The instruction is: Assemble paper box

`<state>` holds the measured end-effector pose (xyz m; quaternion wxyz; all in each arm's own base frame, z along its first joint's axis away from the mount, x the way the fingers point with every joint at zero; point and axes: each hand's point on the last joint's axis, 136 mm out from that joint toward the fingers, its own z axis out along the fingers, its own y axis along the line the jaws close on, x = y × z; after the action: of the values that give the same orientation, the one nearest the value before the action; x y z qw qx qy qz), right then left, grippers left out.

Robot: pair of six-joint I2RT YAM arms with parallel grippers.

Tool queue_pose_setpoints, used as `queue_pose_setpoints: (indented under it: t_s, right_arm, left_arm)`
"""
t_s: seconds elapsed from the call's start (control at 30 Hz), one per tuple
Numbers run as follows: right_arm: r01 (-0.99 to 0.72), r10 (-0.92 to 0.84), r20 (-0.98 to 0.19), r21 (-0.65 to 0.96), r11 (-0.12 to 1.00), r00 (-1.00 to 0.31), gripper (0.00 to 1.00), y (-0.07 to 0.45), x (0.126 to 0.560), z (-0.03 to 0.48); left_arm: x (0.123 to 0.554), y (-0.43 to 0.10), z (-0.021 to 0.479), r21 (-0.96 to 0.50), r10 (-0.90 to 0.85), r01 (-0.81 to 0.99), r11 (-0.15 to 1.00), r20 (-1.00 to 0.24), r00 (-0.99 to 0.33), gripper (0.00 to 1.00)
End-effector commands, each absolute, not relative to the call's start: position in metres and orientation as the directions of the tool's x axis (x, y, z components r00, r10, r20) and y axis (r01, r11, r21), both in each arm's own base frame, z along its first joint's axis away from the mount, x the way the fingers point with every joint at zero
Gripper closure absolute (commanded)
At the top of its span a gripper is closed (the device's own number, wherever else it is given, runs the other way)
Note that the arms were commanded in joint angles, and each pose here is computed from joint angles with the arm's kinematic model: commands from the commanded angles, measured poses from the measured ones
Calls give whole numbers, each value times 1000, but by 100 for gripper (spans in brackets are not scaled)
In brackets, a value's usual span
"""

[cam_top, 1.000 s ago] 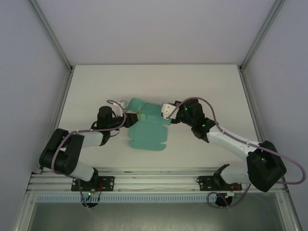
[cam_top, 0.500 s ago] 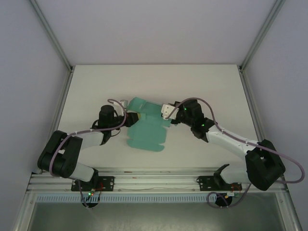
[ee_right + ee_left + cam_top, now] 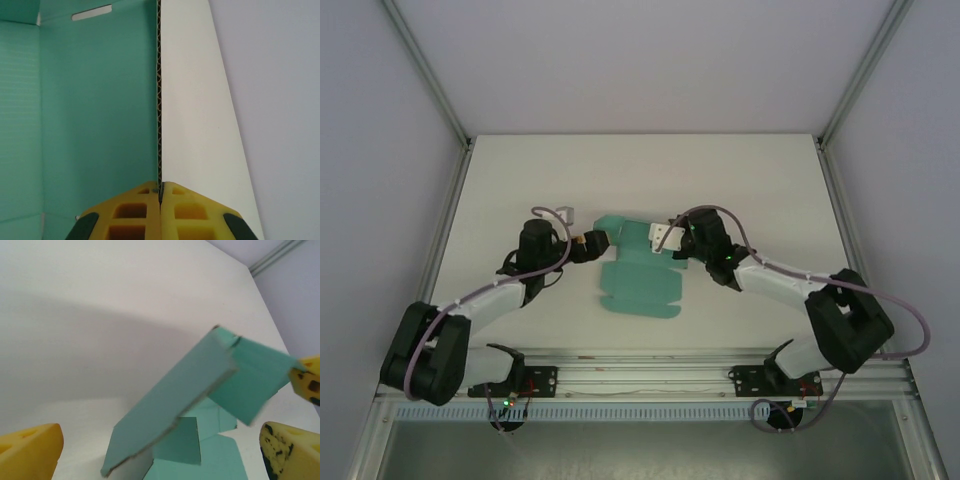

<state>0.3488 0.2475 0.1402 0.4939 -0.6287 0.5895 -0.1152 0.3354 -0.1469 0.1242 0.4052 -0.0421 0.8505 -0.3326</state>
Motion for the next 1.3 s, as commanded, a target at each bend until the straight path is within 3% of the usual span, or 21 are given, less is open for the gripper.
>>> queue_pose_setpoints:
  t_s: [0.0, 0.17, 0.43, 0.7, 0.87, 1.07, 1.27]
  right_arm:
    - [-503, -906, -312, -854, 134, 287, 100, 248, 371, 152]
    - [-429, -932, -201, -902, 56, 301, 100, 255, 374, 144]
    - [-368, -912, -192, -929, 50, 362, 100, 267, 367, 152]
    - [-370, -917, -177, -928, 35, 358, 100, 266, 366, 151]
    - [-400, -912, -199, -915, 42, 358, 100, 266, 362, 151]
    - [-418, -908, -207, -908, 39, 365, 100, 268, 360, 147]
    - [-424, -911, -208, -905, 42, 355, 100, 269, 363, 143]
  left_arm:
    - [337, -126, 129, -512, -326, 102, 853, -675, -662, 0]
    - [338, -84, 135, -429, -396, -101, 898, -683, -614, 0]
    - [362, -44, 115, -393, -484, -288, 873, -629, -608, 0]
    - [401, -81, 87, -470, -432, -147, 870, -584, -687, 0]
    - [408, -102, 87, -505, -378, -16, 863, -623, -685, 0]
    - [393, -143, 88, -497, -234, 185, 848, -663, -711, 7]
    - [380, -169, 82, -472, -159, 256, 844, -674, -721, 25]
